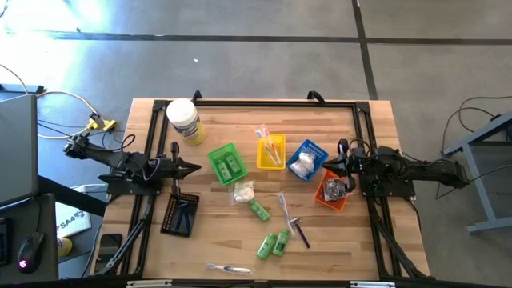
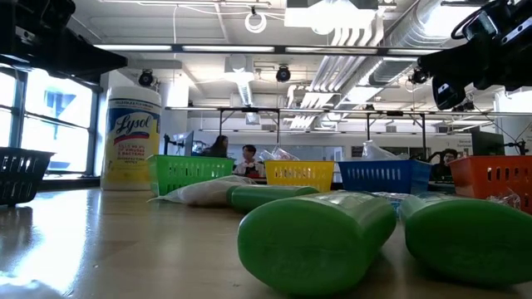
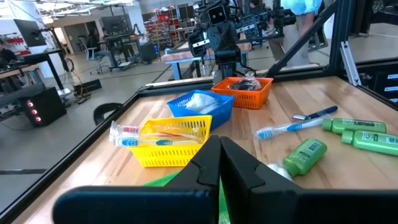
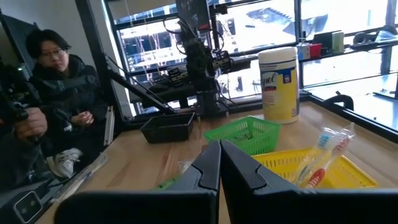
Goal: Pick & Place Travel size toiletries
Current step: Put the top blue toothbrush into the yellow bin
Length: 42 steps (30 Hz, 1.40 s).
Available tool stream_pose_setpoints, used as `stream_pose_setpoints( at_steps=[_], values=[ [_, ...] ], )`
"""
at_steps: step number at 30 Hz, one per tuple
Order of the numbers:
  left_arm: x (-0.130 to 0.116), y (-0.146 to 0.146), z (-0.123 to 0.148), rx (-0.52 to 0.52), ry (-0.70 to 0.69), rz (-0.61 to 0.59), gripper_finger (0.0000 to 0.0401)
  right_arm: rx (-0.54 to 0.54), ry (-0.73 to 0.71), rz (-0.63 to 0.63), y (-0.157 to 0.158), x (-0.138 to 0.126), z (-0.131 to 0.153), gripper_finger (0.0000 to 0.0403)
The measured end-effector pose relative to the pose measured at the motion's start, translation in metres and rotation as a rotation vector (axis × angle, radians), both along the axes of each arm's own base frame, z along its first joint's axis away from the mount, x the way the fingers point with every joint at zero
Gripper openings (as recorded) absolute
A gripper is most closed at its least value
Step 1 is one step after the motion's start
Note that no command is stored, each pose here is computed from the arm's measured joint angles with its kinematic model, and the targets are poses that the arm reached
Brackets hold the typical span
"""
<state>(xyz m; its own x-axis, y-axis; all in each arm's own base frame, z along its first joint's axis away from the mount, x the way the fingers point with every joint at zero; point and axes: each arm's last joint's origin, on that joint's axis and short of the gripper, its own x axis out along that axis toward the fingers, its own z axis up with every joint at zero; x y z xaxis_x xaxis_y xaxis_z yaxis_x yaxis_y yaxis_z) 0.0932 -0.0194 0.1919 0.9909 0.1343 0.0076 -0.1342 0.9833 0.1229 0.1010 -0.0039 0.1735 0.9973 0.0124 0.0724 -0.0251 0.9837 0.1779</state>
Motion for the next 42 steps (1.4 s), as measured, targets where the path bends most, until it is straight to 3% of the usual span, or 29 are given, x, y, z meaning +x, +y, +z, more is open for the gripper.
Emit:
stream_pose_setpoints(
  at_steps=[13,26,31,37,42],
  values=[
    [0.007,-0.001,0.005,-0.076,0.019,0.080,0.0001,0.005,0.003,-0.035,-0.001,0.000,-0.001,0.0002],
    [0.056,-0.018,0.034,0.020,0.180,0.065,0.0001,0.005,0.018,-0.020,-0.001,0.000,-0.002,0.0002],
    [0.073,-0.025,0.044,-0.015,0.174,0.069,0.0005,0.004,0.018,-0.005,0.000,0.000,-0.002,0.0002],
    [0.120,-0.042,0.057,0.047,0.374,0.078,0.0048,0.004,0.018,-0.006,0.000,0.000,-0.002,0.0002],
    [0.177,-0.060,0.066,0.183,0.492,-0.001,0.0106,0.004,0.018,-0.018,-0.001,0.000,-0.002,0.0002]
  ],
)
